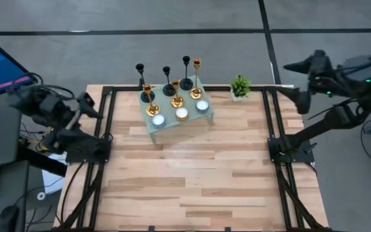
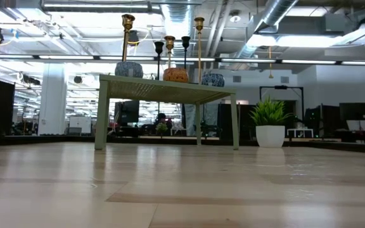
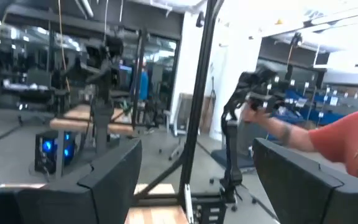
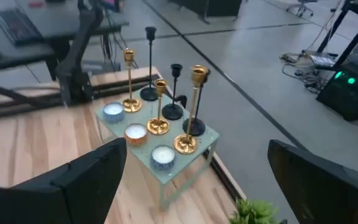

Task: Pick & Place candle stick holders
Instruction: Return to Home Position

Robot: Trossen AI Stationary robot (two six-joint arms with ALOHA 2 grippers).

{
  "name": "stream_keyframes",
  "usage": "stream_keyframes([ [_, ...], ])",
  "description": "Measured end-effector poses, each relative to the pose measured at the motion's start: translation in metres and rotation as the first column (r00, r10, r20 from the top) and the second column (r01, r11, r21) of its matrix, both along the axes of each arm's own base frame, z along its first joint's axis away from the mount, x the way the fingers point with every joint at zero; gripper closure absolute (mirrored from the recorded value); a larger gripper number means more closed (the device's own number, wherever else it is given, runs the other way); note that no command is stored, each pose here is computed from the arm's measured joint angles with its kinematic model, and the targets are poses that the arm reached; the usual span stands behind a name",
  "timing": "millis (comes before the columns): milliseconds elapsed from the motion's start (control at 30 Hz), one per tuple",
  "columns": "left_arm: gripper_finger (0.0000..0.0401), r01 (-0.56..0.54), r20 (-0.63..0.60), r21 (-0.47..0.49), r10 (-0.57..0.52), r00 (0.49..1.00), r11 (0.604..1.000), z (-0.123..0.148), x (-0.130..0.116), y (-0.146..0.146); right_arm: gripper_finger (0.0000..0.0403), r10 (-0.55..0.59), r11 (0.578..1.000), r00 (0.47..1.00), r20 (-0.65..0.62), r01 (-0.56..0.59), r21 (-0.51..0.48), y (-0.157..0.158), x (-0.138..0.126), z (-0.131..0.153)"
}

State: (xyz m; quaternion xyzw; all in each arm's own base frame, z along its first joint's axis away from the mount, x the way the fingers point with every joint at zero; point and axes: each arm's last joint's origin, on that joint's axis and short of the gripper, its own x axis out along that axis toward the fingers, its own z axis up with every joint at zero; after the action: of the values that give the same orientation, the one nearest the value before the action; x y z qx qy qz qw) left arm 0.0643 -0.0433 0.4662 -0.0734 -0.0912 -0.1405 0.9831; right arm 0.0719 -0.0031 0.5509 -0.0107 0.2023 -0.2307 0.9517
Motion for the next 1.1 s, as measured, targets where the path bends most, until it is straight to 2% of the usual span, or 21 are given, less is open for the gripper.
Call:
stream_keyframes([
  [167, 0.0094, -0.044, -0.034, 0.029, 0.045, 0.998, 0.999, -0.005, -0.004, 0.009, 0.0022, -0.098, 0.995, 0.994, 0.040, 0.097, 0.035, -0.011, -0.045, -0.024],
  [333, 0.0094, -0.072, -0.084, 0.019, 0.073, 0.994, 0.997, -0.017, -0.002, 0.011, 0.0022, -0.175, 0.980, 0.982, 0.075, 0.167, 0.107, -0.018, -0.074, -0.072],
  [600, 0.0094, -0.108, -0.180, -0.066, 0.094, 0.979, 0.992, -0.082, 0.015, 0.002, 0.0022, -0.213, 0.969, 0.946, 0.243, 0.173, 0.178, -0.019, -0.076, -0.172],
  [833, 0.0094, -0.095, -0.103, -0.177, 0.078, 0.992, 0.980, -0.130, 0.012, 0.005, 0.0022, -0.241, 0.957, 0.881, 0.407, 0.146, 0.249, -0.019, -0.075, -0.249],
  [900, 0.0094, -0.092, -0.088, -0.193, 0.076, 0.993, 0.977, -0.141, 0.009, 0.008, 0.0022, -0.259, 0.952, 0.871, 0.418, 0.157, 0.263, -0.018, -0.069, -0.261],
  [967, 0.0094, -0.082, -0.051, -0.222, 0.073, 0.996, 0.972, -0.146, 0.003, 0.012, 0.0022, -0.275, 0.949, 0.891, 0.361, 0.191, 0.253, -0.018, -0.066, -0.272],
  [1033, 0.0094, -0.079, -0.040, -0.231, 0.072, 0.997, 0.970, -0.155, -0.002, 0.015, 0.0022, -0.308, 0.939, 0.868, 0.390, 0.212, 0.269, -0.018, -0.064, -0.267],
  [1100, 0.0094, -0.060, -0.016, -0.238, 0.058, 0.998, 0.970, -0.162, -0.008, 0.019, 0.0022, -0.286, 0.948, 0.886, 0.366, 0.204, 0.246, -0.016, -0.057, -0.271],
])
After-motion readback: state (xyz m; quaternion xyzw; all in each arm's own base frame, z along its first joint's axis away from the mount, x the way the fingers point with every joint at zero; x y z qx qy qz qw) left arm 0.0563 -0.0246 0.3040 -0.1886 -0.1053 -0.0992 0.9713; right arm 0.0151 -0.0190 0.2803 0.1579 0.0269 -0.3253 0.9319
